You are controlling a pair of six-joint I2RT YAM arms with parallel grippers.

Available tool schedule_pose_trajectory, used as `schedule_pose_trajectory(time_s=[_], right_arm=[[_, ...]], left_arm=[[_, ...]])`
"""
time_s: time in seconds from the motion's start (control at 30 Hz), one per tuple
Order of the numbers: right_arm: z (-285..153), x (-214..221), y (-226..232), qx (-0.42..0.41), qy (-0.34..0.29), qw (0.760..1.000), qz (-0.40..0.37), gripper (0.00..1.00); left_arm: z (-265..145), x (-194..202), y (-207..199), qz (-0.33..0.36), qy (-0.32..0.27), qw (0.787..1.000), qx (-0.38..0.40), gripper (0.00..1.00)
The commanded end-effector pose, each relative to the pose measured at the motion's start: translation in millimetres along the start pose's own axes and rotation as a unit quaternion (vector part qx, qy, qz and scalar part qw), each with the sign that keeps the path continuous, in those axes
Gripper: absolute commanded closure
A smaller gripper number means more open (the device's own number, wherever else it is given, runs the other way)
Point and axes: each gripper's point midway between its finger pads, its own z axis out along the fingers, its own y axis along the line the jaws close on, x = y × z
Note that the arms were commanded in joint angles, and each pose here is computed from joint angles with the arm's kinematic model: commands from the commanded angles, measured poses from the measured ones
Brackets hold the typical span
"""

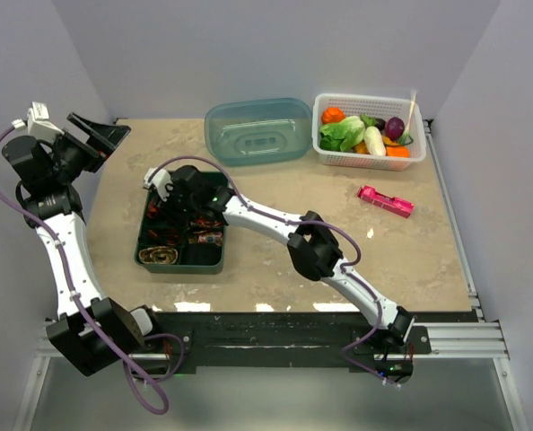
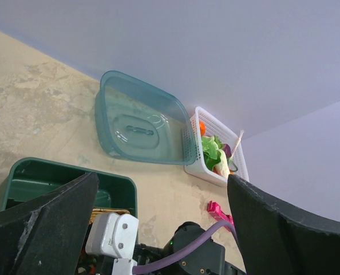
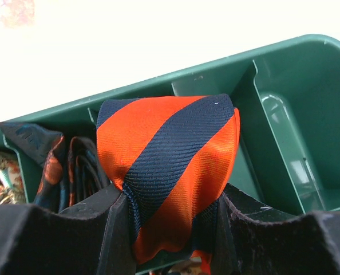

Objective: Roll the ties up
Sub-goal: Place the tie in the storage box.

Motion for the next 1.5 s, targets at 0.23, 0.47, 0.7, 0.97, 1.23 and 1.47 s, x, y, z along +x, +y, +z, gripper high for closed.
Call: schedule_pose_trajectory(time_s=[0.23,0.47,0.7,0.97,1.23,1.47], right_arm=[[2,-6,-2,0.005,-0.010,1.000,-0.018,1.00],[1,10,2,-0.002,0.015,1.000,-0.019,0.98],[-5,18,10,-0.008,0.034,0.999,-0.024,1.00],[-18,41,19,-0.014,0.084,0.996,-0.035,1.00],[-21,64,33,-0.046,0.120,0.991,-0.019,0.98],[-23,70,43,-0.066,0.127,0.990,0.001,0.94]], left_arm=[[2,-5,-8,0.007,0.004,1.000,0.024,0.00],[3,-3,-6,0.010,0.006,1.000,0.024,0.00],[4,2,30,0.029,0.006,0.998,-0.055,0.08],[10,35,88,0.018,0.067,0.987,-0.143,0.27],[12,79,130,0.032,0.150,0.966,-0.208,0.47],[7,142,148,0.009,0.262,0.942,-0.210,0.91]])
